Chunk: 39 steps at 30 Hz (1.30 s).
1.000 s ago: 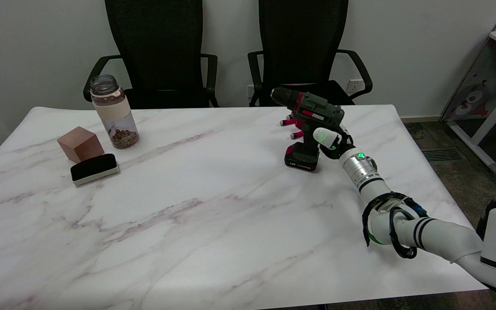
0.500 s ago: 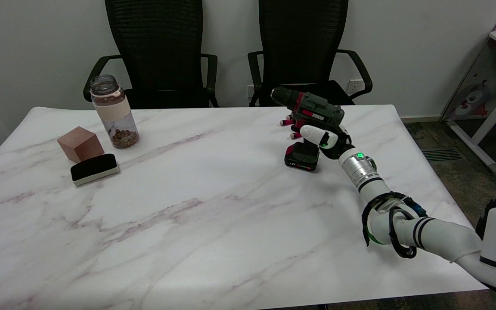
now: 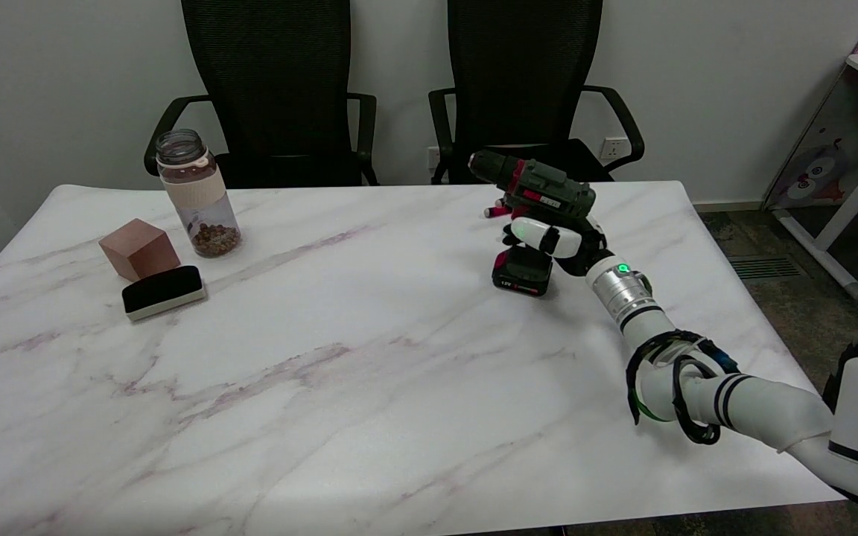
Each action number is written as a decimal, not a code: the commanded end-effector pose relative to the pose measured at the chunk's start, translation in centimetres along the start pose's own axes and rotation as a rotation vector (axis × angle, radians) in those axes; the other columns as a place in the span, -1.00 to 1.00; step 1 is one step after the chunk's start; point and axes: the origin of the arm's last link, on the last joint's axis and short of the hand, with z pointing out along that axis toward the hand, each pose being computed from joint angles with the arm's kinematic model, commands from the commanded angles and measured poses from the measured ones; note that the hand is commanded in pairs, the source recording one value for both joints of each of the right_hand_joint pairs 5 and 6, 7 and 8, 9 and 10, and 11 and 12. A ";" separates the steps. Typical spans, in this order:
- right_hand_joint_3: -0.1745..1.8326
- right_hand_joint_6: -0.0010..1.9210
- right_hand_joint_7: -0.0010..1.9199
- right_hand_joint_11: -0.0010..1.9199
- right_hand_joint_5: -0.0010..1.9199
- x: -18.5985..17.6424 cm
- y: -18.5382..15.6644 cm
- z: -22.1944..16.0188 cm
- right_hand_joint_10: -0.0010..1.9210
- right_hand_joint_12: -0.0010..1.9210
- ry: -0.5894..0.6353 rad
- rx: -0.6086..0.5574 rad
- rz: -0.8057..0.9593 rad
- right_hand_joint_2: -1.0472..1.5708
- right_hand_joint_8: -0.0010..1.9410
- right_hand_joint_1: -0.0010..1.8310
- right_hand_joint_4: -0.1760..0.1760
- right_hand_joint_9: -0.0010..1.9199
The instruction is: Pick up the power screwdriver.
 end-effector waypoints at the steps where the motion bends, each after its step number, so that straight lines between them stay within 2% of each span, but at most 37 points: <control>1: 0.39 -0.33 -0.33 0.19 -0.33 0.3 0.2 0.3 0.07 0.19 0.015 -0.026 0.001 -0.15 -0.34 0.27 1.00 0.07; 3: 0.45 -0.29 -0.29 0.36 -0.29 0.4 0.2 0.3 0.18 0.36 0.016 -0.027 0.000 -0.11 -0.30 0.28 1.00 0.18; 7: 0.43 -0.27 -0.27 0.62 -0.27 0.5 0.2 0.2 0.29 0.62 0.020 -0.028 -0.002 -0.06 -0.27 0.27 1.00 0.29; 13: 0.38 -0.24 -0.24 0.81 -0.24 0.6 0.1 0.4 0.36 0.81 0.025 -0.027 -0.001 -0.02 -0.25 0.25 1.00 0.36; 29: 0.42 -0.26 -0.26 0.82 -0.26 0.7 0.0 0.8 0.35 0.82 0.032 -0.040 -0.002 -0.07 -0.27 0.21 1.00 0.35; 37: 0.36 -0.25 -0.25 0.84 -0.25 0.7 -0.1 1.1 0.34 0.84 0.036 -0.040 -0.005 -0.12 -0.26 0.18 1.00 0.34; 39: 0.42 -0.22 -0.22 0.84 -0.22 0.7 0.0 1.1 0.34 0.84 0.040 -0.043 -0.005 -0.15 -0.23 0.18 1.00 0.34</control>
